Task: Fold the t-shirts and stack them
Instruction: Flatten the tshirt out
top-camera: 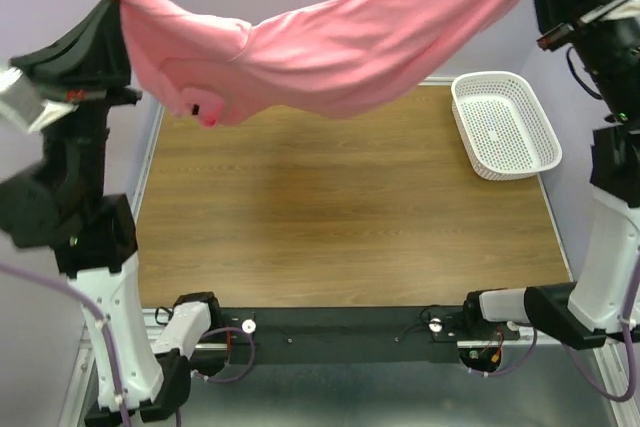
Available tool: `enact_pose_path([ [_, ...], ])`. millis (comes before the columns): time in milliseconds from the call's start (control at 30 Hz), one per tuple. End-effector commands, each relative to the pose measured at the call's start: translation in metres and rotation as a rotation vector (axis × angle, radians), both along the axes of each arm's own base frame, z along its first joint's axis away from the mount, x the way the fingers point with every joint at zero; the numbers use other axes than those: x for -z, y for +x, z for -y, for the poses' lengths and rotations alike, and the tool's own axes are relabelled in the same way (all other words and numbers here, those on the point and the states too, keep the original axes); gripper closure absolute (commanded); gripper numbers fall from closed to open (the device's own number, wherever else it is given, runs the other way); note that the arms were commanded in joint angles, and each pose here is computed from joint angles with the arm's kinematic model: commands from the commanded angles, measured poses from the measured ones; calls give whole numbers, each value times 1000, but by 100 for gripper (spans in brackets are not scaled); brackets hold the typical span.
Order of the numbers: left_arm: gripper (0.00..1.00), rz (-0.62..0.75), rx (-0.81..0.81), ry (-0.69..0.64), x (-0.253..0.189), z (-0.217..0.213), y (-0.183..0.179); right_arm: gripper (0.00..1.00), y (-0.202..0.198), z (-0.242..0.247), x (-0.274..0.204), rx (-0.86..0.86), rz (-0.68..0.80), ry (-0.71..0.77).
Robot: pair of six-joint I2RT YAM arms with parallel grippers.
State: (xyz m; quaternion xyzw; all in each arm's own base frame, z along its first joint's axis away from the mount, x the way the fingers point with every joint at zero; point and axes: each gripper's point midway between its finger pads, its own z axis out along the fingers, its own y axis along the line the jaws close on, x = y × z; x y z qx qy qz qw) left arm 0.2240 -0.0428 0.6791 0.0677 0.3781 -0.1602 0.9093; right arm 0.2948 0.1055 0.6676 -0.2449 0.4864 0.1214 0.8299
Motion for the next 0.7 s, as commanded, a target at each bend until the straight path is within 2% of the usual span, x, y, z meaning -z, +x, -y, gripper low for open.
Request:
enact_pose_path([
  [0,100,196,-37,-70,-47,-5,-79,99,-25,22,-20,114,56,18],
  [67,100,248,-52,-71,-56,-5,-105,99,-38,27,-24,137,67,16],
  [133,100,263,-55,-66,-59,-4,-116,100,-42,29,-23,144,64,12],
  [267,100,246,-73,-57,-53,-5,-115,99,-43,32,-14,160,39,9],
  [333,100,214,-91,-69,-45,-10,-101,100,-39,31,-6,160,16,3],
  [433,100,134,-89,-73,-24,-13,-65,99,-24,29,15,158,-35,-20],
  [500,100,75,-76,-71,-7,-14,-36,99,2,26,51,157,-123,-46],
  [533,100,25,-69,-76,12,-16,-12,100,6,24,62,147,-143,-55],
  [567,100,-7,-61,-82,24,-16,3,100,29,21,98,142,-217,-66],
  [600,100,-93,-47,-85,57,-17,36,99,38,20,114,142,-246,-67],
  [667,100,-150,-17,-97,85,-17,65,100,54,16,155,125,-319,-74],
])
